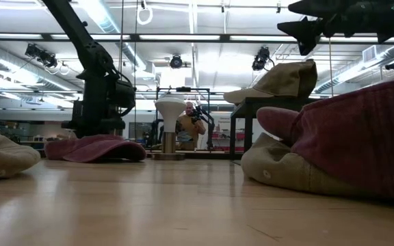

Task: Pick & Place hat
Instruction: Put the top red hat on the black shelf

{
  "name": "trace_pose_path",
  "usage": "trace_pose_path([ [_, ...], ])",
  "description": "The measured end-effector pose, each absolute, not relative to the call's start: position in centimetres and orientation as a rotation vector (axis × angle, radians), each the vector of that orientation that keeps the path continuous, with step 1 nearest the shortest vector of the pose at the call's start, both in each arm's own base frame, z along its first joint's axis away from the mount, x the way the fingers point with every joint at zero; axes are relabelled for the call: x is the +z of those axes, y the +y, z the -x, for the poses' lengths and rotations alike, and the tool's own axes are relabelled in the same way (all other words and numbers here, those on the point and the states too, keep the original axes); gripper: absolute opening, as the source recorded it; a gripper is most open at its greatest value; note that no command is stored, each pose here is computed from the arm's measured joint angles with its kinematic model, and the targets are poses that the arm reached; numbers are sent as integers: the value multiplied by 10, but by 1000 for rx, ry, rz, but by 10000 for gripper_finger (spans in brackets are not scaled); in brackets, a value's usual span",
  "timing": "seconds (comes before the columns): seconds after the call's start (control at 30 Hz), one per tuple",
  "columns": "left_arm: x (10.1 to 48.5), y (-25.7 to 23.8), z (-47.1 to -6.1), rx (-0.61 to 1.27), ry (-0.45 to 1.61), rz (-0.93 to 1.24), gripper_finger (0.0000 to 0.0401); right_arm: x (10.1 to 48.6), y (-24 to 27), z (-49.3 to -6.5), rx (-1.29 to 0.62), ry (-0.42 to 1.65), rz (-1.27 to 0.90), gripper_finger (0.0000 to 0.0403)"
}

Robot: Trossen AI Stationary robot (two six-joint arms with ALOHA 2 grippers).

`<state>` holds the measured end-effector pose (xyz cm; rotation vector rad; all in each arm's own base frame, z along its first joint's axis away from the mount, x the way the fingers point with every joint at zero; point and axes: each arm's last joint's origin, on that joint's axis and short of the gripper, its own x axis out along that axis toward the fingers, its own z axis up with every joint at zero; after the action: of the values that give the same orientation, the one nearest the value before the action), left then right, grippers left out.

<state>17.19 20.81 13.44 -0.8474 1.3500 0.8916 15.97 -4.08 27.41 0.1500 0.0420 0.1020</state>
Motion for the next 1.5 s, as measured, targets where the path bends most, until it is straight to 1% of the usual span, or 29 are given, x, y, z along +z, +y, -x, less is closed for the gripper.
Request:
trace_pose_path([
  [0.17, 143, 201, -171, 810, 1319, 916, 28, 273, -41, -160, 101, 53, -152, 226],
  [0.33, 169, 194, -171, 740, 1184, 967, 25, 273, -41, -160, 101, 52, -143, 226],
  [0.57, 212, 177, -167, 590, 954, 1056, 25, 273, -41, -160, 106, 54, -137, 226],
  [0.83, 249, 148, -178, 249, 744, 1166, 25, 274, -40, -160, 115, 40, -100, 226],
  [1.17, 290, 115, -221, -260, 555, 1244, 28, 286, -35, -161, 148, -29, -59, 226],
  [1.3, 307, 104, -236, -305, 457, 1253, 38, 293, -33, -164, 162, -38, -46, 226],
  [1.5, 331, 89, -251, -278, 184, 1144, 29, 304, -29, -173, 202, -55, 53, 226],
])
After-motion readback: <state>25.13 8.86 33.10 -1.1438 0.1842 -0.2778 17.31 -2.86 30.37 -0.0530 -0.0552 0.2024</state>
